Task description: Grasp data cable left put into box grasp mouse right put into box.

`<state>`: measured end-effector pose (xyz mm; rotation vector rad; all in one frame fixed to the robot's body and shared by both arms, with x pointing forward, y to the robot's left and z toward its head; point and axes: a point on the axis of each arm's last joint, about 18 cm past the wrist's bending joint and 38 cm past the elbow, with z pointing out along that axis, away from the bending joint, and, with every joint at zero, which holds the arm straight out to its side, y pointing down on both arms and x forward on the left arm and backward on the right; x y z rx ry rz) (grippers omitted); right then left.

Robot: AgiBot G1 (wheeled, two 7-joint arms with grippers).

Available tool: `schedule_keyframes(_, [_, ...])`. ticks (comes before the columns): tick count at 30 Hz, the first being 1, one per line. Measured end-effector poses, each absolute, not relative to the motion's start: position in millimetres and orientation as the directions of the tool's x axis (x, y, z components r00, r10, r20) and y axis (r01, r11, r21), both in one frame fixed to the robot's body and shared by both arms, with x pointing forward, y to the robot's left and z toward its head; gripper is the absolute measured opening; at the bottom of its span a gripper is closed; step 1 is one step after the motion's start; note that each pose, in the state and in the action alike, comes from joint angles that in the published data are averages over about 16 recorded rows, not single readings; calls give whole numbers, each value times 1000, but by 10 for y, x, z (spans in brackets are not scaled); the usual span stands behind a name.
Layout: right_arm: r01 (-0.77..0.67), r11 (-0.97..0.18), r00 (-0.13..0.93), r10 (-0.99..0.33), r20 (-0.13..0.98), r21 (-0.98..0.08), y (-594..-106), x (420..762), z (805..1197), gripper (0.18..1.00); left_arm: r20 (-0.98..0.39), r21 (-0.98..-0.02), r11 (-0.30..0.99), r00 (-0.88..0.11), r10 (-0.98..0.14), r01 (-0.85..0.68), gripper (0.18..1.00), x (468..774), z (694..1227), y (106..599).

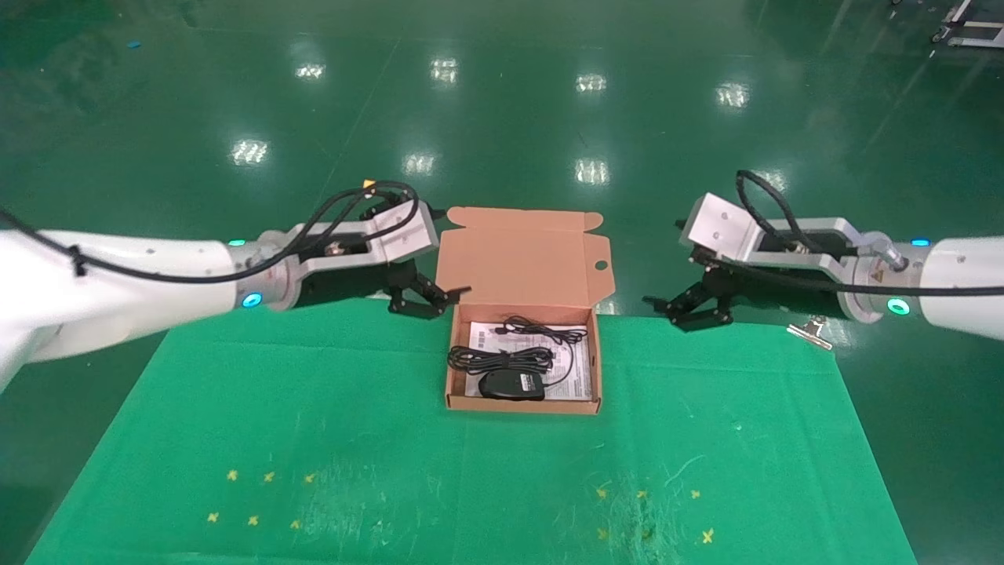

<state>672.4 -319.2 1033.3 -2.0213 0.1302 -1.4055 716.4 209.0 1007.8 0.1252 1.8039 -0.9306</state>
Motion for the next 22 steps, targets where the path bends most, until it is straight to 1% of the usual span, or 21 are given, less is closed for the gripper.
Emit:
schedule_keyframes(3, [294,-739,461,-446,767,-607,-3162,6643,10254,1000,-799,-585,645,-484,-357,491,972,7062,10028,2141])
schedule_keyframes(13, [338,-608,594,-455,664,-719,-3072,6327,10054,1000,-685,-722,487,-607,-404,491,998,6674,9925,2326])
schedule_keyframes(15, [346,-580,618,-450,645,-737,-3057,6256,10025,1000,-664,-743,456,-628,-406,490,1000,6588,9914,2365])
schedule_keyframes(22, [360,-531,657,-439,613,-767,-3033,6126,9982,1000,-629,-774,403,-664,-405,488,1001,6429,9900,2436])
